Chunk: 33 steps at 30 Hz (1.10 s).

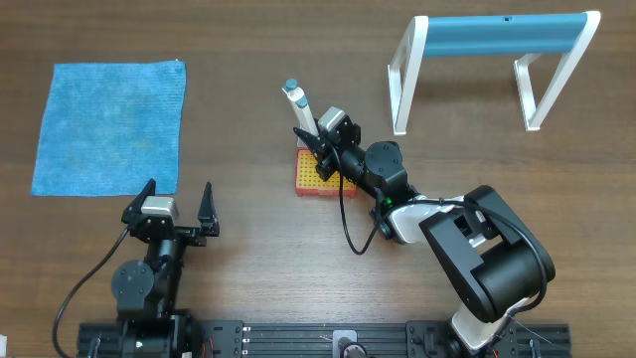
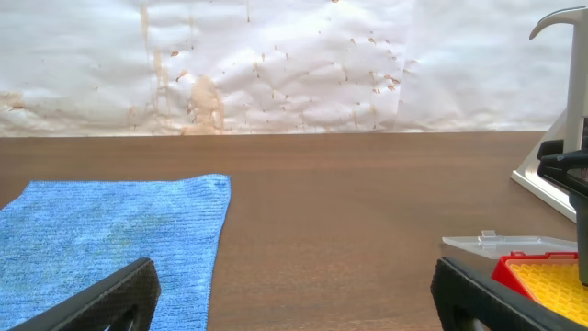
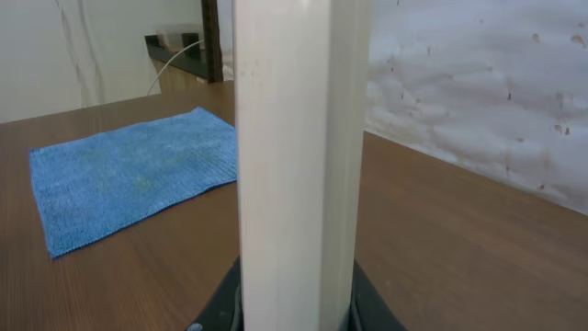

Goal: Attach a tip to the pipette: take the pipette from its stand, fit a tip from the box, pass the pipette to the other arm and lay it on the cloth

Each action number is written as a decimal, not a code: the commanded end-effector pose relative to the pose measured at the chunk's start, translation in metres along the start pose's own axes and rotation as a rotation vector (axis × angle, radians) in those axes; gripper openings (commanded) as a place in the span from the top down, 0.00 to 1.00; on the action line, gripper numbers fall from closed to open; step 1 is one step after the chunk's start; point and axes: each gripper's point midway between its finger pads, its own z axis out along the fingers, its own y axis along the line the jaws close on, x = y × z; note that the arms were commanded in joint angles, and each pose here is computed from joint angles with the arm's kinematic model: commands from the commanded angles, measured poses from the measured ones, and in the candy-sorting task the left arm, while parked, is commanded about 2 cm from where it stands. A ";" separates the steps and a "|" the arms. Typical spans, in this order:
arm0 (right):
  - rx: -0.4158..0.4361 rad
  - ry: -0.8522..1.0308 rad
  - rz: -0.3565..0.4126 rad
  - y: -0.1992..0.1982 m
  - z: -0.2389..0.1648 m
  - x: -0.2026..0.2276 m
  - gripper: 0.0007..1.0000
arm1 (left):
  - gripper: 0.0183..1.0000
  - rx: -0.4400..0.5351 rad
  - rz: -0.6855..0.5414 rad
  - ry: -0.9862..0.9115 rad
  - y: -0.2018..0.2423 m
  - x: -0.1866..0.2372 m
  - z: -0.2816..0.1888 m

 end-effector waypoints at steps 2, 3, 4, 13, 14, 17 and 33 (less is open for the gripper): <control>0.001 0.274 0.060 0.006 -0.023 0.097 0.92 | 0.05 -0.007 0.002 0.003 0.001 0.001 0.000; 0.002 0.266 0.057 0.006 -0.022 0.095 0.92 | 0.05 -0.006 0.002 0.003 0.001 0.001 0.000; 0.002 0.247 0.051 0.005 -0.021 0.091 0.92 | 0.05 -0.006 0.002 0.003 0.001 0.001 0.000; -0.003 -0.113 -0.017 0.004 -0.015 0.001 0.92 | 0.05 -0.007 0.002 0.002 0.001 0.001 0.000; -0.014 -0.115 -0.018 0.006 -0.015 -0.001 0.92 | 0.05 -0.007 0.002 0.003 0.001 0.001 0.000; -0.042 -0.124 -0.023 0.011 -0.015 -0.004 0.92 | 0.05 -0.007 0.002 0.003 0.001 0.001 0.000; -0.042 -0.045 0.007 0.012 -0.020 0.016 0.92 | 0.05 -0.007 0.002 0.003 0.001 0.001 0.000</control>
